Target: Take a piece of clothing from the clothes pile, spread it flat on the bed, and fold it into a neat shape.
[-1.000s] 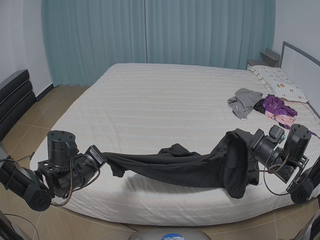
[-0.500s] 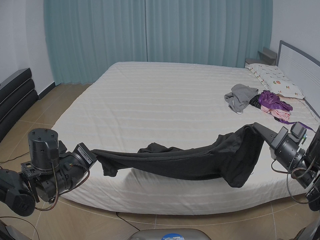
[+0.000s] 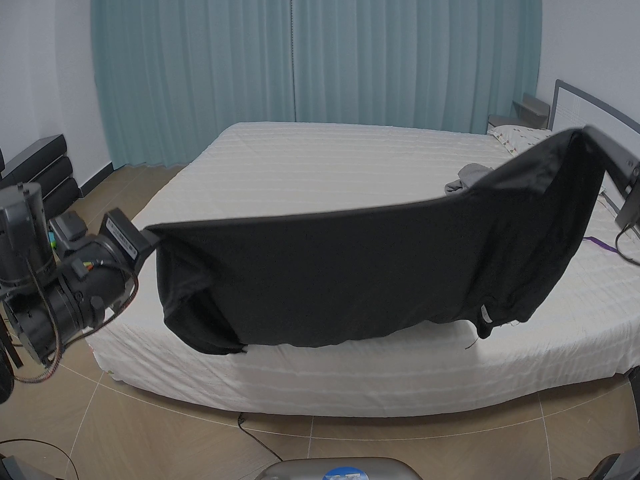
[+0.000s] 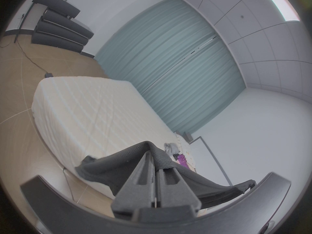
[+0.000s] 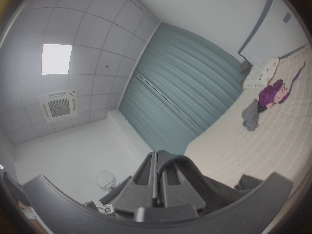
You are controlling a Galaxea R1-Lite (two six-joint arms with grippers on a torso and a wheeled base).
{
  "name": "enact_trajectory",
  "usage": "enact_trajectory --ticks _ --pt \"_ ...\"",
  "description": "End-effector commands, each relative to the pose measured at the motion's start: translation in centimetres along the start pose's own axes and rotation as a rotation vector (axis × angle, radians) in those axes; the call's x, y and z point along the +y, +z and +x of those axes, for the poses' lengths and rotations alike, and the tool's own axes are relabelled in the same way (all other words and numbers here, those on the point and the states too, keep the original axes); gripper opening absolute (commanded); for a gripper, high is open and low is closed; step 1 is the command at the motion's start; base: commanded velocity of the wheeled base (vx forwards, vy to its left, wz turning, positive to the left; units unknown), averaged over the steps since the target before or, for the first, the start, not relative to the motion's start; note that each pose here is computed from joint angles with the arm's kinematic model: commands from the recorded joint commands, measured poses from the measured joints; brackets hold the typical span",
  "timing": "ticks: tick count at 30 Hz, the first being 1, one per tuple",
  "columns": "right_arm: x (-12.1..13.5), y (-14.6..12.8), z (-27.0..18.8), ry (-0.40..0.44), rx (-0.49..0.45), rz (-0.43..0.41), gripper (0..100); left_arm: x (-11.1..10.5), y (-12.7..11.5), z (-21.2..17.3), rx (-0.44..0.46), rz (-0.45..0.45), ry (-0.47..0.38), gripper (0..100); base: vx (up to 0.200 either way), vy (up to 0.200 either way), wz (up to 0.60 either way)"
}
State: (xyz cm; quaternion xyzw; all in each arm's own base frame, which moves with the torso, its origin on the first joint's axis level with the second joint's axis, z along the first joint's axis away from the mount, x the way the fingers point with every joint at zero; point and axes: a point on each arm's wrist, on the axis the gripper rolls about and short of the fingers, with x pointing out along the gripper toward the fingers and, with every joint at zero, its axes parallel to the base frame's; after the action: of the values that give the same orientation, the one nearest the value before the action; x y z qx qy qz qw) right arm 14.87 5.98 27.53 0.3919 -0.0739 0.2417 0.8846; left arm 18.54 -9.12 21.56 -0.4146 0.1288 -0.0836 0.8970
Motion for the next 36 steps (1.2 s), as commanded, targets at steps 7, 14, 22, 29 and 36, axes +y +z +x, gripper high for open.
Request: enact_trajectory --ticks 7,14,22,29,36 --pt "-0.9 3.3 8.7 -0.074 -0.083 -0.061 0 -2.0 3.2 8.3 -0.084 -0.003 0.042 0 0.000 0.000 0.00" --pt "-4.4 2.2 12.6 -0.126 -0.082 -0.092 0 -1.5 2.9 12.5 -0.075 -0.001 0.074 0 0.000 0.000 0.00" --pt "-5.8 1.7 14.8 -0.107 -0.115 -0.112 0 -0.8 2.3 15.9 -0.072 0.001 0.098 0 0.000 0.000 0.00" --pt "-6.4 1.2 15.4 -0.115 -0.102 -0.111 0 -0.4 2.1 16.9 -0.048 0.002 0.098 0 0.000 0.000 0.00" --pt "-7.6 0.3 16.1 -0.137 -0.080 -0.109 0 -0.2 1.8 18.1 -0.020 0.001 0.087 0 0.200 0.000 0.00"
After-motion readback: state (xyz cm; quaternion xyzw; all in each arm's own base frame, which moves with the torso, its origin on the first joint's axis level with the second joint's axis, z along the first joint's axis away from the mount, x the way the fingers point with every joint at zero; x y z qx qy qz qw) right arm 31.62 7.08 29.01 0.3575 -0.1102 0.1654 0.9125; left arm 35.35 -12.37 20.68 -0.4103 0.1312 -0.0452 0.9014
